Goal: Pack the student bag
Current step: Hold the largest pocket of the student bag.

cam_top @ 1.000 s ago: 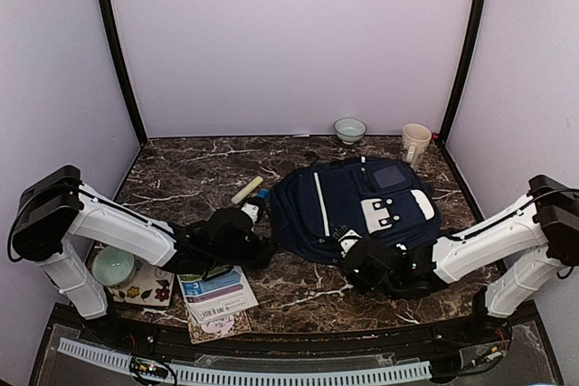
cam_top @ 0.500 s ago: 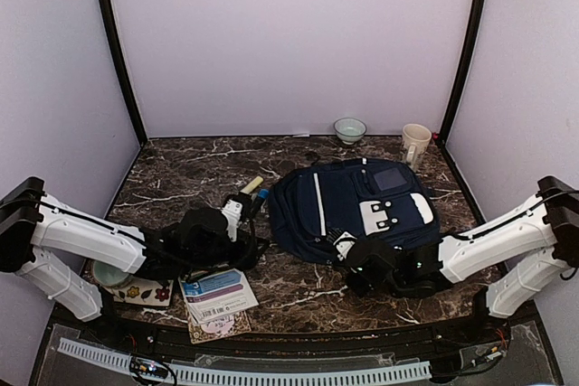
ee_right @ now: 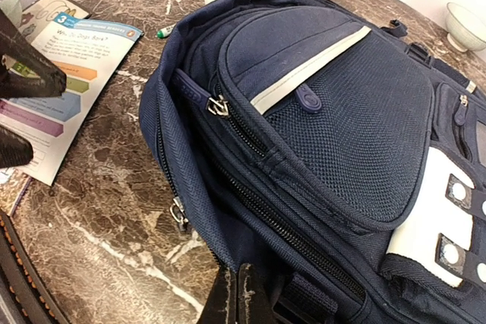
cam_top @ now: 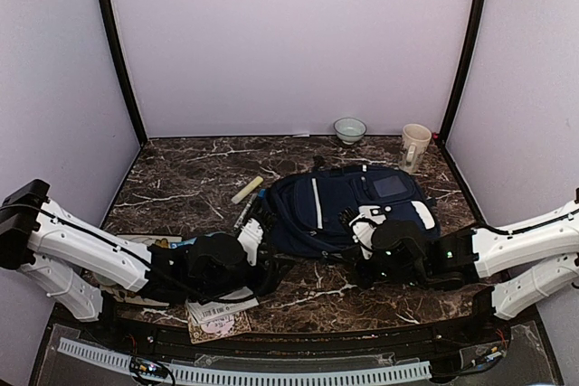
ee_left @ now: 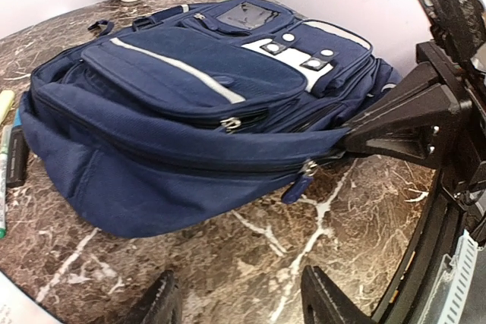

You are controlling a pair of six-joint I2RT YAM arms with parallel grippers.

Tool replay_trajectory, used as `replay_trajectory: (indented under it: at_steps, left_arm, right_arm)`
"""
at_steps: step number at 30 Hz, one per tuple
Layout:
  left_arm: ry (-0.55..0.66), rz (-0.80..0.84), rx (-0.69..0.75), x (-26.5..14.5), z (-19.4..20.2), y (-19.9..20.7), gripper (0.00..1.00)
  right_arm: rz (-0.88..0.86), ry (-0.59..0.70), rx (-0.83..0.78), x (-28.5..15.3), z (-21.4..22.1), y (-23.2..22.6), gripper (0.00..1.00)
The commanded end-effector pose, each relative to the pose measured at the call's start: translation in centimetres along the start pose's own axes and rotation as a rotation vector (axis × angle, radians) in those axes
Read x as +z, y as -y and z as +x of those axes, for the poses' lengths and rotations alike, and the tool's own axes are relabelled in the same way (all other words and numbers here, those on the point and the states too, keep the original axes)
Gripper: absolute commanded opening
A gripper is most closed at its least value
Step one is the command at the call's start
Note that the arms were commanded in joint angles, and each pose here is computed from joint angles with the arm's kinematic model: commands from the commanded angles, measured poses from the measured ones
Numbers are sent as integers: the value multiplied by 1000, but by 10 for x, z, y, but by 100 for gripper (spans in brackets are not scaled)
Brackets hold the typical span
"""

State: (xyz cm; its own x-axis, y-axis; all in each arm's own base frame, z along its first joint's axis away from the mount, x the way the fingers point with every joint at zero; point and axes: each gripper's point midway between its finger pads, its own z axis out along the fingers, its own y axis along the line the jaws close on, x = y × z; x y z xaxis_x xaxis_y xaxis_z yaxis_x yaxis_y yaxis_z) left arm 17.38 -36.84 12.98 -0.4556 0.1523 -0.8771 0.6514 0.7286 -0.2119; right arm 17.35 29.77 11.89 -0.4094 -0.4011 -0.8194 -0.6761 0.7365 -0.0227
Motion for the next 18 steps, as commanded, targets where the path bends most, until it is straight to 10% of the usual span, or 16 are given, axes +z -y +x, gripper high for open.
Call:
replay_trajectory:
  at_steps: [1,18]
  left_arm:
    - [54,33,-7,5,-11,23,55]
    - [-12,46,23,50,22,59,49]
  right_arm:
    - [-101,87,92,-8,-27,-21,0]
    - [-209,22,202,2,-56,-57,0]
